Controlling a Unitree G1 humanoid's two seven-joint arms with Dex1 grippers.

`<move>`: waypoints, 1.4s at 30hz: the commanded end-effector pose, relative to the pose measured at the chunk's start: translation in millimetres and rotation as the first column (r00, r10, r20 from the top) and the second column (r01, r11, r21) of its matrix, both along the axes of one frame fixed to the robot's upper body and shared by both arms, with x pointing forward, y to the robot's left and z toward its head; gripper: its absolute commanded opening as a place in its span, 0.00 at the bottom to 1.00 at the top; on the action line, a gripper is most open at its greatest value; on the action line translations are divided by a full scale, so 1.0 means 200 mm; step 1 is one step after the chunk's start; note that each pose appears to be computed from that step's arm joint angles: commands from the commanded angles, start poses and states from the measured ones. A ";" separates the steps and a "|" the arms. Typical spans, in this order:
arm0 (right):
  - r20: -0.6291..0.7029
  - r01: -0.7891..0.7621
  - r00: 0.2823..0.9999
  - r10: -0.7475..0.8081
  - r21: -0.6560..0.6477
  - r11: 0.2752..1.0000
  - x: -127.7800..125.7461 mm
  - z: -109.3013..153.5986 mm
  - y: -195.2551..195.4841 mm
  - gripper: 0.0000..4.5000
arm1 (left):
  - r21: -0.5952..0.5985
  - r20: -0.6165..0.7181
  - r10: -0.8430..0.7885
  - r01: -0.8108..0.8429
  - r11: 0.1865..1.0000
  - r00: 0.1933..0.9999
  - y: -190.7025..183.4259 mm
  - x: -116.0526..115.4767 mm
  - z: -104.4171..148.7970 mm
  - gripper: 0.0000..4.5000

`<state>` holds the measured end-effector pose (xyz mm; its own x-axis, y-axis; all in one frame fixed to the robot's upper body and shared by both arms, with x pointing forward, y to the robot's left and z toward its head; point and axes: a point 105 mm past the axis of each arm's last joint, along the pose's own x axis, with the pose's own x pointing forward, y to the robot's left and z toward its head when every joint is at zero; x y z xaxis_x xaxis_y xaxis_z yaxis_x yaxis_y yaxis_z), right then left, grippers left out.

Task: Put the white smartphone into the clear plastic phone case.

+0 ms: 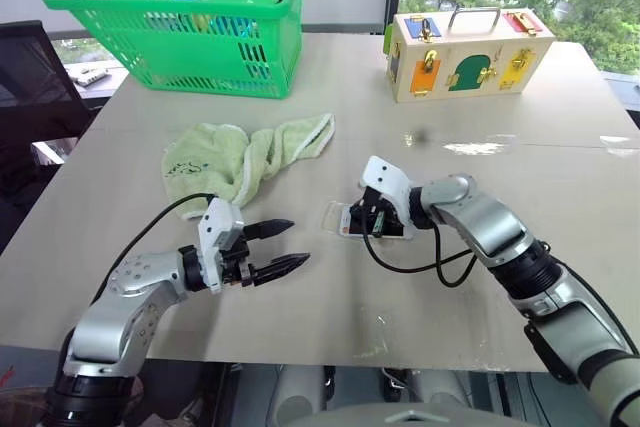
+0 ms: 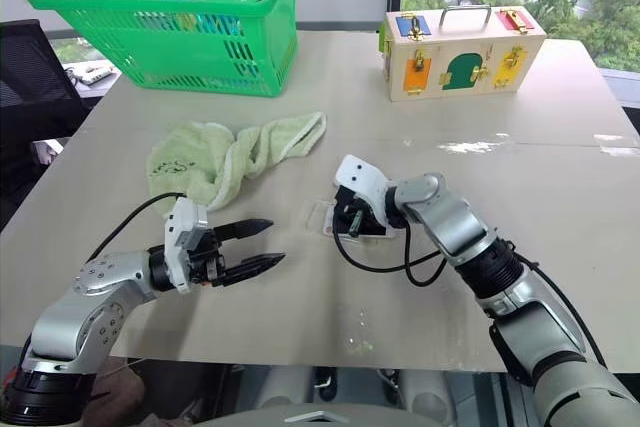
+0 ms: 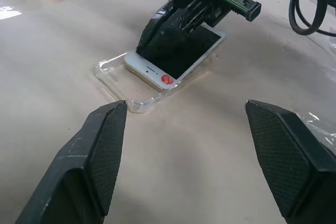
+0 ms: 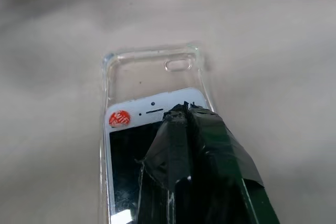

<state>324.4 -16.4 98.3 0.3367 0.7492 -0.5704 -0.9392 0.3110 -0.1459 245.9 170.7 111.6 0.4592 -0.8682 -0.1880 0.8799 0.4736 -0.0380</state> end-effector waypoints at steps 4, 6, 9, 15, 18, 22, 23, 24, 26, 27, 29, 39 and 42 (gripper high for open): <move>-0.107 0.098 0.987 -0.118 -0.173 0.980 0.00 -0.32 -0.14 0.00 | 0.003 0.034 0.005 -0.005 1.000 0.999 0.00 0.01 0.02 0.82; -0.079 0.120 0.989 -0.127 -0.086 0.989 0.02 -0.24 -0.11 0.00 | 0.006 0.030 0.013 -0.013 1.000 0.999 0.00 0.02 0.01 0.82; -0.066 0.119 0.991 -0.112 0.114 0.986 0.01 -0.04 -0.06 0.00 | 0.013 0.032 0.027 -0.027 1.000 0.999 0.01 0.05 0.01 0.82; 0.003 0.107 0.993 -0.114 0.316 0.943 -0.04 0.28 -0.05 0.00 | 0.031 0.029 0.025 -0.026 0.999 0.999 0.02 0.10 0.00 0.63; 0.059 0.116 0.988 -0.144 0.343 0.932 -0.08 0.40 -0.09 0.00 | 0.044 0.028 0.025 -0.026 0.999 0.999 0.02 0.14 0.00 0.30; 0.125 0.182 0.967 -0.220 0.263 0.948 -0.10 0.40 -0.22 0.00 | 0.053 0.029 0.028 -0.029 0.998 0.999 0.00 0.19 0.01 0.01; 0.139 0.211 0.959 -0.246 0.226 0.951 -0.10 0.38 -0.27 0.00 | 0.059 0.029 0.026 -0.027 0.998 0.999 -0.01 0.21 0.01 0.01; 0.153 0.244 0.950 -0.273 0.183 0.952 -0.10 0.35 -0.32 0.00 | 0.070 0.023 0.025 -0.027 0.997 0.999 -0.01 0.22 0.00 0.01; 0.164 0.305 0.932 -0.323 0.124 0.944 -0.12 0.30 -0.42 0.00 | 0.088 0.015 0.017 -0.018 0.996 1.000 -0.03 0.24 -0.01 0.01; 0.159 0.333 0.924 -0.348 0.114 0.936 -0.12 0.29 -0.46 0.00 | 0.093 0.007 0.014 -0.015 0.996 1.000 -0.04 0.25 -0.02 0.01; 0.167 0.379 0.908 -0.384 0.063 0.923 -0.13 0.24 -0.53 0.00 | 0.113 -0.004 0.006 -0.006 0.994 1.000 -0.06 0.27 -0.03 0.01; 0.161 0.362 0.924 -0.346 -0.080 0.929 -0.17 0.10 -0.54 0.00 | 0.220 -0.028 0.008 -0.002 0.976 1.000 -0.10 0.34 -0.11 0.01; 0.123 0.291 0.952 -0.281 -0.071 0.954 -0.22 0.10 -0.47 0.00 | 0.206 -0.030 -0.007 0.013 0.979 1.000 -0.12 0.34 -0.11 0.01</move>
<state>286.7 -121.9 108.1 0.6127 0.5129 -0.6013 -0.7607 0.5889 -0.2728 313.5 150.7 90.8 0.4490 -0.8124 -0.3720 0.8808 0.4725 0.0313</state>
